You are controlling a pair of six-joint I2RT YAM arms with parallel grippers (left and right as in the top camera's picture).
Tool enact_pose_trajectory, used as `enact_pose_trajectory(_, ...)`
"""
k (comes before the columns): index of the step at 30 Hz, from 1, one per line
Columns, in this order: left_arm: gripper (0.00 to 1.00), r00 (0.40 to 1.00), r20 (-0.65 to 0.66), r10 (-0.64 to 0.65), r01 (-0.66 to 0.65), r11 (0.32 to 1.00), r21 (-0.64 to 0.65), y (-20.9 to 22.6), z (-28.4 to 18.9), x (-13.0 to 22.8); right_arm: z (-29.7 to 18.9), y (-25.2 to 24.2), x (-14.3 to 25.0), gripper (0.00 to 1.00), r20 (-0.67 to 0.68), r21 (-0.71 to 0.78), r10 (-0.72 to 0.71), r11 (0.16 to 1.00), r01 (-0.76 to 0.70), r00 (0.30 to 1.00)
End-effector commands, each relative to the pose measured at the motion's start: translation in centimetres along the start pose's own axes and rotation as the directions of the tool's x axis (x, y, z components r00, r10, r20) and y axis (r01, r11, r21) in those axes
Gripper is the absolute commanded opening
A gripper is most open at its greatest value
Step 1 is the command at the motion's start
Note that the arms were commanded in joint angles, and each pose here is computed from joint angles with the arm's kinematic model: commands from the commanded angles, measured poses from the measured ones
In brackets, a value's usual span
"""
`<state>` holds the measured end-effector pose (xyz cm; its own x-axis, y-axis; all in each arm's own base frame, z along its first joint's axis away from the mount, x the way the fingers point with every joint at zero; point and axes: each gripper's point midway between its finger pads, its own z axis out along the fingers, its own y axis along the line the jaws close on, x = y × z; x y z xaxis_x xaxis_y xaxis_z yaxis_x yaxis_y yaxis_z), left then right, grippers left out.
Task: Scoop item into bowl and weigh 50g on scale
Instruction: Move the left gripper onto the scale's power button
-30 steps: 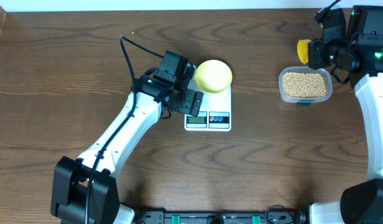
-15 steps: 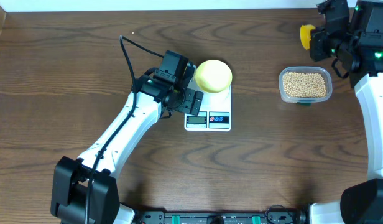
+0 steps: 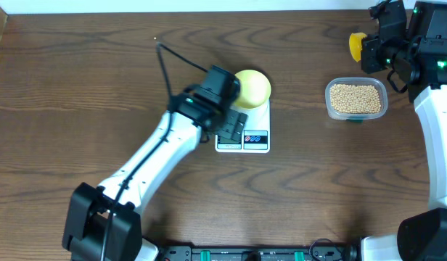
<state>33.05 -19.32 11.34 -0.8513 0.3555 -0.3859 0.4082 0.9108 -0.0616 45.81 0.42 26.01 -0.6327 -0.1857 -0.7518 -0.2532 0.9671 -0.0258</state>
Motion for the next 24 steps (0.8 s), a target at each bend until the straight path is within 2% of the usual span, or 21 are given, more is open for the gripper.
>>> enact_pose_trajectory(1,0.92,1.000,-0.001,0.012,-0.012,0.991,-0.133,-0.1,0.3,0.5,-0.4,0.4,-0.6,0.01,0.016,-0.008,-0.013,1.000,0.013,1.000)
enact_pose_trajectory(8,0.92,0.994,-0.017,-0.104,0.099,0.978,-0.182,0.2,1.4,1.2,-0.3,0.4,-0.5,0.01,0.015,-0.009,-0.012,1.000,0.013,1.000)
enact_pose_trajectory(15,0.92,0.975,-0.075,-0.209,0.185,0.950,-0.251,0.9,4.8,2.7,-0.3,0.4,-0.5,0.01,0.013,-0.009,-0.012,1.000,0.012,1.000)
enact_pose_trajectory(24,0.92,0.980,-0.037,-0.197,0.184,0.957,-0.225,-0.8,5.9,1.8,-0.3,0.4,-0.4,0.01,0.012,-0.009,-0.012,1.000,0.012,1.000)
